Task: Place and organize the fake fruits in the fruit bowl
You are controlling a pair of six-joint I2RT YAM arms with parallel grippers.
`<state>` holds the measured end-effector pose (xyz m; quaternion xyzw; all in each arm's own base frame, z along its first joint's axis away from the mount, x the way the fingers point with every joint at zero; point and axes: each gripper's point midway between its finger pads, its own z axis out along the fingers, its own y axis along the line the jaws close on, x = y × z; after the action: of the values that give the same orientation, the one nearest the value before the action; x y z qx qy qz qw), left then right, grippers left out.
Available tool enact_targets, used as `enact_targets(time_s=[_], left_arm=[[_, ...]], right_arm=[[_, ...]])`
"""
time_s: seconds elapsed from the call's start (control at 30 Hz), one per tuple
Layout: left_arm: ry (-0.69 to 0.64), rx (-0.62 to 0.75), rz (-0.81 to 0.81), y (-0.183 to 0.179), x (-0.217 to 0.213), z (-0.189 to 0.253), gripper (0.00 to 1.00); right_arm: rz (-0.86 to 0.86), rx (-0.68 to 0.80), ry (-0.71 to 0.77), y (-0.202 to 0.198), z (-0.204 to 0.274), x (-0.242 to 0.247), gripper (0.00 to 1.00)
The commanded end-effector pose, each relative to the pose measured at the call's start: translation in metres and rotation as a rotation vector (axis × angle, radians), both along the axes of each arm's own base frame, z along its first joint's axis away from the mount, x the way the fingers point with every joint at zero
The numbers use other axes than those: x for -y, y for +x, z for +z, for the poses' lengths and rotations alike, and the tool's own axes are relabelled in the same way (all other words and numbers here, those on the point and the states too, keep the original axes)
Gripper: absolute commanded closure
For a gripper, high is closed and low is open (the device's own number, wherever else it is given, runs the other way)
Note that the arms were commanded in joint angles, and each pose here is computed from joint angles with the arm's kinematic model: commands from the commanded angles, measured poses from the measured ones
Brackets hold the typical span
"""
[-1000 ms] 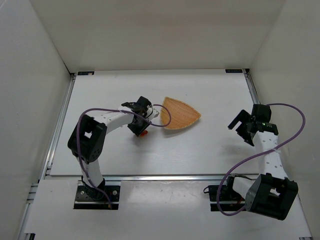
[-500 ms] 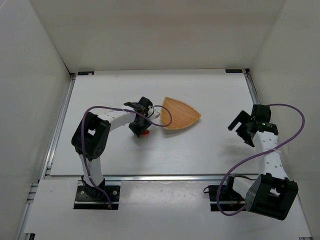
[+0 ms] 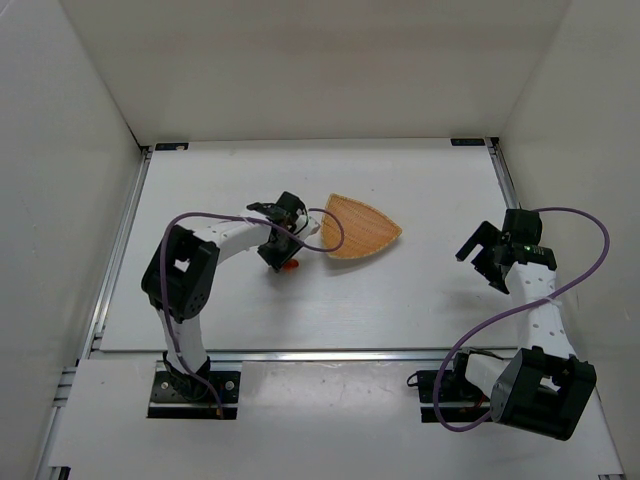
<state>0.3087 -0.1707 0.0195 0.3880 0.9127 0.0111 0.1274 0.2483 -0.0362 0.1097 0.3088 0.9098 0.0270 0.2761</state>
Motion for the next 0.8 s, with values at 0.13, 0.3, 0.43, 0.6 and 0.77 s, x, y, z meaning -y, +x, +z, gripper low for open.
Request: enact_targets(time_s=[0.13, 0.3, 0.43, 0.6, 0.77], left_arm=[[-0.065, 0.17, 0.02, 0.021, 0.003, 0.065, 0.74], [-0.036, 0.201, 0.036, 0.024, -0.004, 0.076, 0.75], [0.028, 0.282, 0.074, 0.045, -0.012, 0.093, 0.76], [-0.057, 0.413, 0.056, 0.088, 0.032, 0.142, 0.77], [-0.154, 0.416, -0.025, 0.105, 0.09, 0.148, 0.77]], right_arm=[[0.005, 0.025, -0.026, 0.005, 0.012, 0.004, 0.0], [0.005, 0.025, -0.026, 0.005, 0.012, 0.004, 0.0], [0.005, 0.025, -0.026, 0.005, 0.012, 0.004, 0.0], [0.015, 0.02, -0.009, 0.005, 0.01, 0.0, 0.0], [0.015, 0.02, -0.009, 0.003, 0.009, 0.0, 0.0]])
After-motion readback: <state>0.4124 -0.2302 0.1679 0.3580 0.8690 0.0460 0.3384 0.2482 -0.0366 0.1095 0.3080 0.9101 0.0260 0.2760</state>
